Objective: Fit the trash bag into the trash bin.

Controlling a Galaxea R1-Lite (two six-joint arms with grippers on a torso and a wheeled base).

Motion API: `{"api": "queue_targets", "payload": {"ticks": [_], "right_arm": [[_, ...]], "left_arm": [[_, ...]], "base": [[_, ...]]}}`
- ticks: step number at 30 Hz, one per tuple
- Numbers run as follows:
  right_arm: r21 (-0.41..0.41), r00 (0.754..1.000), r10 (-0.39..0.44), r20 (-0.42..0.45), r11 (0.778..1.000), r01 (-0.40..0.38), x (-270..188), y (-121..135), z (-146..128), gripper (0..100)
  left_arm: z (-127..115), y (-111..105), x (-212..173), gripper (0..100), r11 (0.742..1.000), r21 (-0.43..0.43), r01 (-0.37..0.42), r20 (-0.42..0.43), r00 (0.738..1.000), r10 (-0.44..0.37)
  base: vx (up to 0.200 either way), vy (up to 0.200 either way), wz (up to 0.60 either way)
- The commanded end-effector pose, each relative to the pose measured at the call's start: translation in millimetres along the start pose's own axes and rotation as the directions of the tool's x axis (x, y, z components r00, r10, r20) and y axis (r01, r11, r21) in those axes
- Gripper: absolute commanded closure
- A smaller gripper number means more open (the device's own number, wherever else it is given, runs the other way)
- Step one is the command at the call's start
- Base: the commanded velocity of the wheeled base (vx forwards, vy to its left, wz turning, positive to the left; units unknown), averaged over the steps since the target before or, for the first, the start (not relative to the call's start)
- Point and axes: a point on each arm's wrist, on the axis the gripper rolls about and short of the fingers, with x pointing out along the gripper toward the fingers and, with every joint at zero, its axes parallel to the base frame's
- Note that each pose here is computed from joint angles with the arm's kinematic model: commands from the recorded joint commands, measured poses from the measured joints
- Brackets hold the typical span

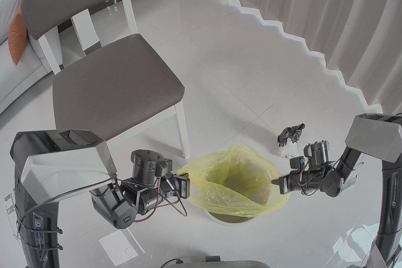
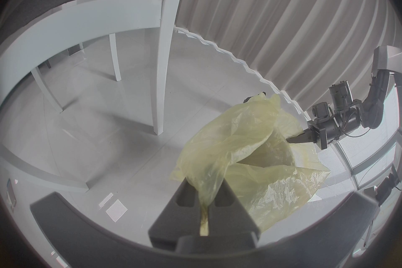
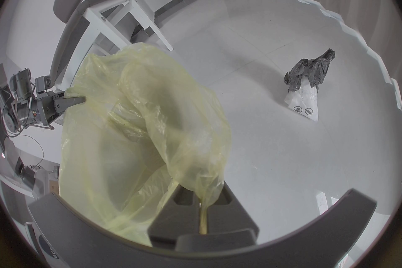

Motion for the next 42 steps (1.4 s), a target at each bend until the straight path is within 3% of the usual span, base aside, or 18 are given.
{"api": "queue_targets", "payload": {"ticks": [1, 29, 36, 42], "right_arm": [[-0.002, 1.0, 0.0, -0.012, 1.0, 0.0, -5.7, 1.7, -12.9, 100], [-0.049, 0.997, 0.053, -0.048, 0.997, -0.055, -12.3, 28.3, -45.9, 100], [-0.029, 1.0, 0.024, -0.006, 0.999, -0.024, -6.8, 12.4, -36.0, 100], [-0.006, 0.999, -0.015, 0.043, 1.0, 0.015, -1.3, -8.8, -10.4, 100]], "left_arm": [[-0.5, -7.8, -13.7, 100, 1.0, 0.01, 0.02, -0.003, 1.0, -0.02], [-28.4, -10.0, -31.6, 100, 0.999, 0.042, 0.032, -0.043, 0.999, -0.031], [-26.9, -6.5, -14.2, 100, 0.999, 0.036, 0.02, -0.023, 1.0, -0.019], [-19.4, 4.0, 12.3, 100, 1.0, 0.02, -0.002, 0.018, 1.0, 0.001]], "base": [[0.0, 0.0, 0.0], [0.0, 0.0, 0.0], [0.0, 0.0, 0.0], [0.0, 0.0, 0.0]]}}
